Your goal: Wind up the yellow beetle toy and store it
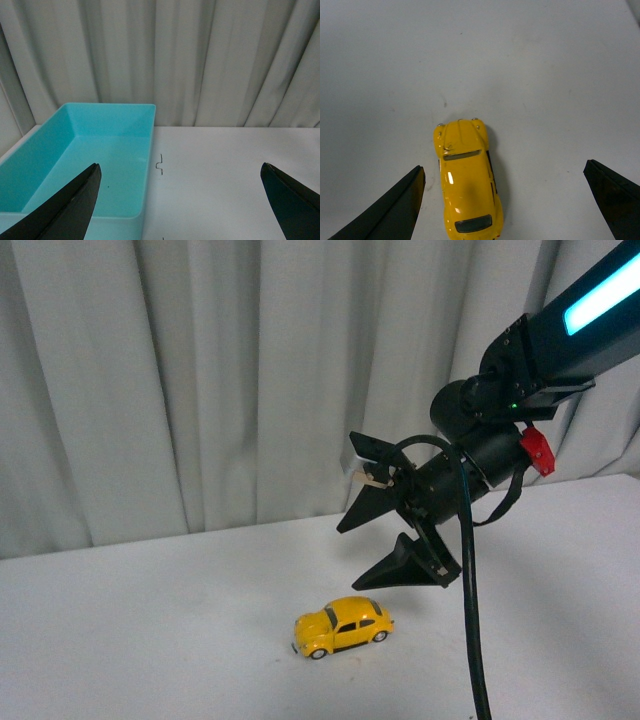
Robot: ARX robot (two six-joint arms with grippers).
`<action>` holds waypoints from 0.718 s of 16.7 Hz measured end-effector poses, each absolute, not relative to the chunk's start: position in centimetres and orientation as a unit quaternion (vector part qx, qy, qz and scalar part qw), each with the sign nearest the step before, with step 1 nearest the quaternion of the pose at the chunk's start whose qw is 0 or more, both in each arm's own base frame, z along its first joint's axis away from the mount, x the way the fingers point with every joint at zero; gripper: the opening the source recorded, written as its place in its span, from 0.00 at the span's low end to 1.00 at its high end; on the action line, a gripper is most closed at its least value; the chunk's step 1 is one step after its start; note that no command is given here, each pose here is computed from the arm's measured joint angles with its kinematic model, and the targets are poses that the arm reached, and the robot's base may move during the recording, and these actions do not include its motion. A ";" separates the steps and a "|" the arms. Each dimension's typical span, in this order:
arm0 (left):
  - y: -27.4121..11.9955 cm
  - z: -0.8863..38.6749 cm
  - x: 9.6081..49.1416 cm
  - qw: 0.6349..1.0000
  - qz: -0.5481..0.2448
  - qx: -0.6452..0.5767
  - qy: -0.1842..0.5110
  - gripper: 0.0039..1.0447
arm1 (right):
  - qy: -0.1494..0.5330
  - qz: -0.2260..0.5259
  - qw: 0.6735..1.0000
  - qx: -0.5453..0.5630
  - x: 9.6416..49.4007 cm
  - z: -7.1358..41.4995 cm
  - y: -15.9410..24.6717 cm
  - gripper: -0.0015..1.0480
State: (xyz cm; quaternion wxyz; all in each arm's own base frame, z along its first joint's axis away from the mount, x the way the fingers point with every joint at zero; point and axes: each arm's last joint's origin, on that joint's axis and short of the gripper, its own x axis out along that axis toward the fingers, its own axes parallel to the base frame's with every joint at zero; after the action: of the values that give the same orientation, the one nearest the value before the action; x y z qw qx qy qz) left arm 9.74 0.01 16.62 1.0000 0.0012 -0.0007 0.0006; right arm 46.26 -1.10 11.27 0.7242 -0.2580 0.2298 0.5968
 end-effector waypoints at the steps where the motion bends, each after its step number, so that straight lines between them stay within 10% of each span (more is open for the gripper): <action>1: 0.0 16.6 9.7 1.000 0.001 0.001 -0.001 0.94 | 0.234 0.609 0.711 -0.264 46.5 10.9 -0.6 0.94; 12: 0.0 16.6 9.7 1.000 0.001 0.001 -0.001 0.94 | 0.294 0.621 0.658 -0.307 45.4 6.1 1.6 0.94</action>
State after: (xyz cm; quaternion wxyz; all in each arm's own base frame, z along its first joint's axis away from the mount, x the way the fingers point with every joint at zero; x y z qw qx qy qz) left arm 9.74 0.01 16.62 1.0000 0.0012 -0.0007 0.0006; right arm 45.38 1.61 6.13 0.6580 -0.3074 0.2941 0.6213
